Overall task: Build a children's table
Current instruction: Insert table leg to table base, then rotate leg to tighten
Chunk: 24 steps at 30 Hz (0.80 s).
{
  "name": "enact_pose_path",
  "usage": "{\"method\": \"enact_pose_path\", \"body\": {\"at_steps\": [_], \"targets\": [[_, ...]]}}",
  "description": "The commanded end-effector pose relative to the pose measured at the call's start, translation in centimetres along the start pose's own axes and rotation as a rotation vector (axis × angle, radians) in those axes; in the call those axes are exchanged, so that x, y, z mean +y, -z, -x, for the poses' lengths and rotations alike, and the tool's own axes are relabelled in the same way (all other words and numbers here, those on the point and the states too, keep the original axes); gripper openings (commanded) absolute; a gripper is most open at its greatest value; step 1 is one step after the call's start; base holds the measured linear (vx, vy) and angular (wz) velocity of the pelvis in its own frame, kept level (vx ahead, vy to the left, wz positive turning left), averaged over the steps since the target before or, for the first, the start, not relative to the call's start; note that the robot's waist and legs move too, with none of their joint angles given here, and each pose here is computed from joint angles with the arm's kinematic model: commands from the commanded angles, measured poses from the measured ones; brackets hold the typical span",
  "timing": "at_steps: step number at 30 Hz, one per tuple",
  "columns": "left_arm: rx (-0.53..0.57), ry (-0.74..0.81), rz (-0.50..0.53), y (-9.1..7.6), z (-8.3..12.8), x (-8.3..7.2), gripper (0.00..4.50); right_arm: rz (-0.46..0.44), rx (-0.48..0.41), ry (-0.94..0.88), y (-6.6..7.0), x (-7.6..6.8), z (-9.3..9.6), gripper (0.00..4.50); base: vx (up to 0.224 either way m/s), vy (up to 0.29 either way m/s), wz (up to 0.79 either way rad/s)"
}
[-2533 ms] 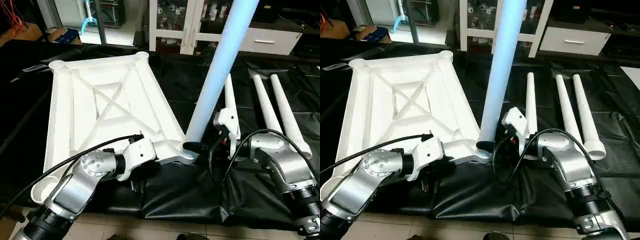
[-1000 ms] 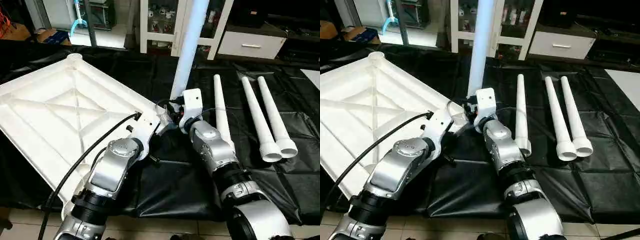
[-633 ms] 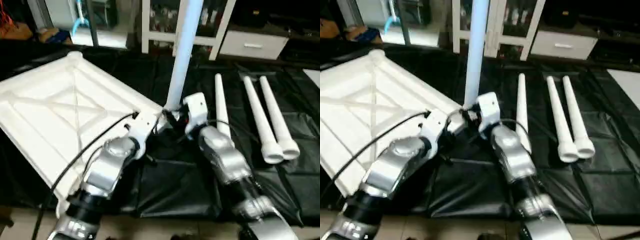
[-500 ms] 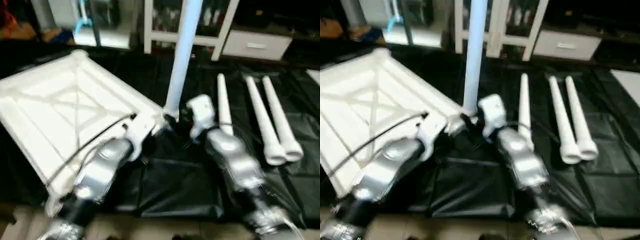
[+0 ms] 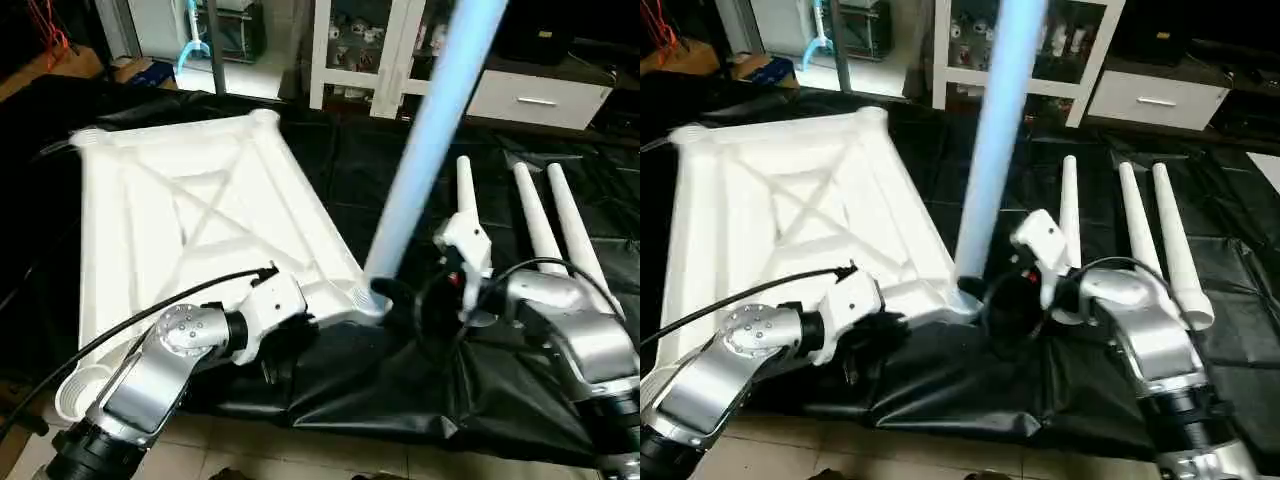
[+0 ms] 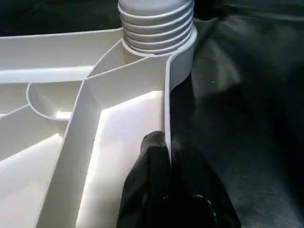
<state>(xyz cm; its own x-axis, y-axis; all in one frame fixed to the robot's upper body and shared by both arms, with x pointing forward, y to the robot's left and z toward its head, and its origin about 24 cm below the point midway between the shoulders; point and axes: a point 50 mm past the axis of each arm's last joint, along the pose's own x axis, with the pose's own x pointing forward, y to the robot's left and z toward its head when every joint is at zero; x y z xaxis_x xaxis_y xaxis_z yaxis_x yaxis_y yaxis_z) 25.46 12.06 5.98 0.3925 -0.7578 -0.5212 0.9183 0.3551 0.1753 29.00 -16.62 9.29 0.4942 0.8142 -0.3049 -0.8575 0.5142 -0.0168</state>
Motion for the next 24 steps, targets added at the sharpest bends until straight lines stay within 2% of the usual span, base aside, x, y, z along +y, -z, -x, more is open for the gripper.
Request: {"method": "enact_pose_path", "body": {"at_steps": [1, 4, 5, 7, 9, 11, 24], "targets": [[-0.12, 0.07, -0.056, -1.9, -0.3, -1.0, 0.0, -0.011, 0.021, -0.014, 0.3, 0.0, 0.4, 3.99, 0.0, 0.0, 0.0], [-0.119, 0.076, -0.055, -1.9, -0.2, -1.0, 0.0, -0.022, 0.03, -0.034, 0.6, 0.1, 0.2, 3.86, 0.0, 0.0, 0.0], [-0.12, 0.078, -0.056, -1.9, -0.2, -1.0, 0.0, -0.024, 0.031, -0.043, 0.6, 0.1, 0.2, 3.65, 0.0, 0.0, 0.0], [-0.121, 0.082, -0.057, -1.9, -0.2, -1.0, 0.0, -0.025, 0.036, -0.062, 0.8, 0.3, 0.0, 3.6, 0.0, 0.0, 0.0], [-0.123, 0.087, -0.058, -2.0, -0.2, -1.0, 0.0, -0.035, 0.039, -0.082, 0.9, 0.4, 0.0, 3.28, 0.0, 0.0, 0.0], [-0.124, 0.092, -0.058, -2.0, -0.2, -1.0, 0.0, -0.042, 0.046, -0.103, 1.1, 0.5, -0.1, 3.15, 0.0, 0.0, 0.0], [-0.113, 0.099, -0.046, -1.8, -0.2, -1.2, 0.0, -0.077, 0.042, -0.108, 1.5, 0.5, -0.4, 2.11, 0.0, 0.0, 0.0]]}}
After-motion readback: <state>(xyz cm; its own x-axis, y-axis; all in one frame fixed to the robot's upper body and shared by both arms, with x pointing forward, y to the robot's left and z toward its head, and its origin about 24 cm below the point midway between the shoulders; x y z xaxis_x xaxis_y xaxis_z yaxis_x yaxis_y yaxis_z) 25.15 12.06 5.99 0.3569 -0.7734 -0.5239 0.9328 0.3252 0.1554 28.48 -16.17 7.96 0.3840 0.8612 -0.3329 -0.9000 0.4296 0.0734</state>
